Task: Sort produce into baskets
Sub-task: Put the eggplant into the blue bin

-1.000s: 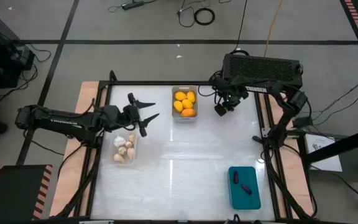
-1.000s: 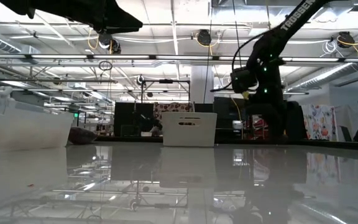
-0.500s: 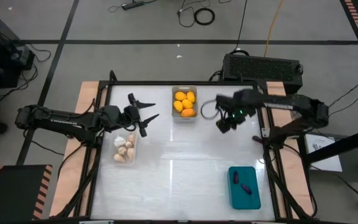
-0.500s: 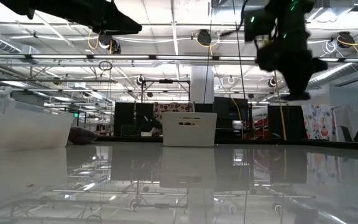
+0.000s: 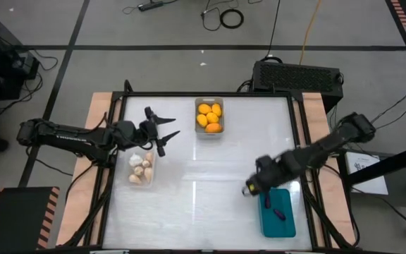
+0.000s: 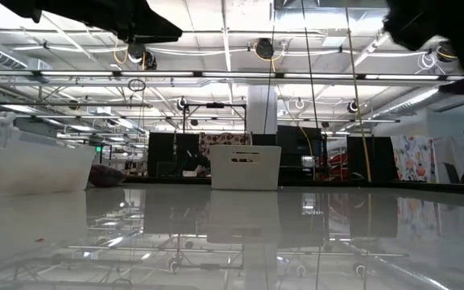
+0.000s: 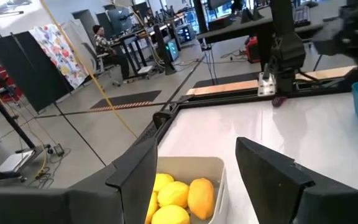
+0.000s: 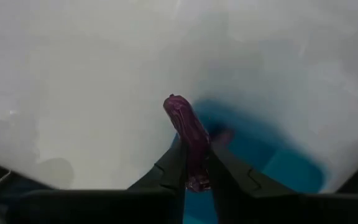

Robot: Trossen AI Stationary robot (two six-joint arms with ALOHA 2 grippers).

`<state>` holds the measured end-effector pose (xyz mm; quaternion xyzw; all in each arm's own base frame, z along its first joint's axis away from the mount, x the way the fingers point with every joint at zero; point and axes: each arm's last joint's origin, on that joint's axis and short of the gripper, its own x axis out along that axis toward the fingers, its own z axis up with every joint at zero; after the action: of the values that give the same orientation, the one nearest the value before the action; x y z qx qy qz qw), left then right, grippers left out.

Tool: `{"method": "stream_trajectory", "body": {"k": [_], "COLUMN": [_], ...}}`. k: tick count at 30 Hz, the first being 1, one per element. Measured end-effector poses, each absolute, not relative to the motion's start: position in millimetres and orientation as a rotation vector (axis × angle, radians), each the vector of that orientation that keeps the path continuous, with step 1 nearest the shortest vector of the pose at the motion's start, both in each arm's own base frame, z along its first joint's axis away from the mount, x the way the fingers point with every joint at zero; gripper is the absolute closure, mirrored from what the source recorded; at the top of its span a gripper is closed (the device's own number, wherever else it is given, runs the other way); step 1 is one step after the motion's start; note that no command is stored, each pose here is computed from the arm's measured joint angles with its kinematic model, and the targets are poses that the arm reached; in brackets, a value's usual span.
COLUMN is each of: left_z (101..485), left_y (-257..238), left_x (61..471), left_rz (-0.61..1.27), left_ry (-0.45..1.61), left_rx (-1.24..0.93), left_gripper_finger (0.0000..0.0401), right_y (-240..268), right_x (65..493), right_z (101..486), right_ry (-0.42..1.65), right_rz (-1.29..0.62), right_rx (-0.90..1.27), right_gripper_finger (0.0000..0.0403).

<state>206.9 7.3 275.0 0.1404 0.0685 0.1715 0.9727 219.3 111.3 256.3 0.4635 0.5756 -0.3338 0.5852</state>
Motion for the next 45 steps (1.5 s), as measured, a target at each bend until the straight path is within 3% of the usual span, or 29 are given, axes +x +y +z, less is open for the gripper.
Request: {"method": "stream_trajectory", "body": {"k": [8, 18, 28, 35, 45], "left_z": [276, 277, 277, 275, 274], "left_y": [3, 3, 5, 14, 27], "left_x": [206, 206, 206, 206, 205], "left_rz": [0.327, 0.329, 0.338, 0.379, 0.445], "left_ry": [0.131, 0.123, 0.126, 0.153, 0.17], "left_rx": [0.283, 0.285, 0.293, 0.308, 0.304], "left_gripper_finger": [0.0175, 0.0175, 0.0175, 0.0175, 0.0175], "right_y": [171, 176, 164, 128, 28], "right_x": [208, 194, 198, 208, 220], "right_z": [232, 227, 228, 230, 231], "right_ry": [1.469, 1.557, 1.688, 1.699, 1.853], "right_rz": [-0.842, -0.917, -0.807, -0.7, -0.696], "right_rx": [1.15, 1.052, 0.949, 0.702, 0.47], "right_gripper_finger": [0.0353, 0.0346, 0.0229, 0.017, 0.0163]}}
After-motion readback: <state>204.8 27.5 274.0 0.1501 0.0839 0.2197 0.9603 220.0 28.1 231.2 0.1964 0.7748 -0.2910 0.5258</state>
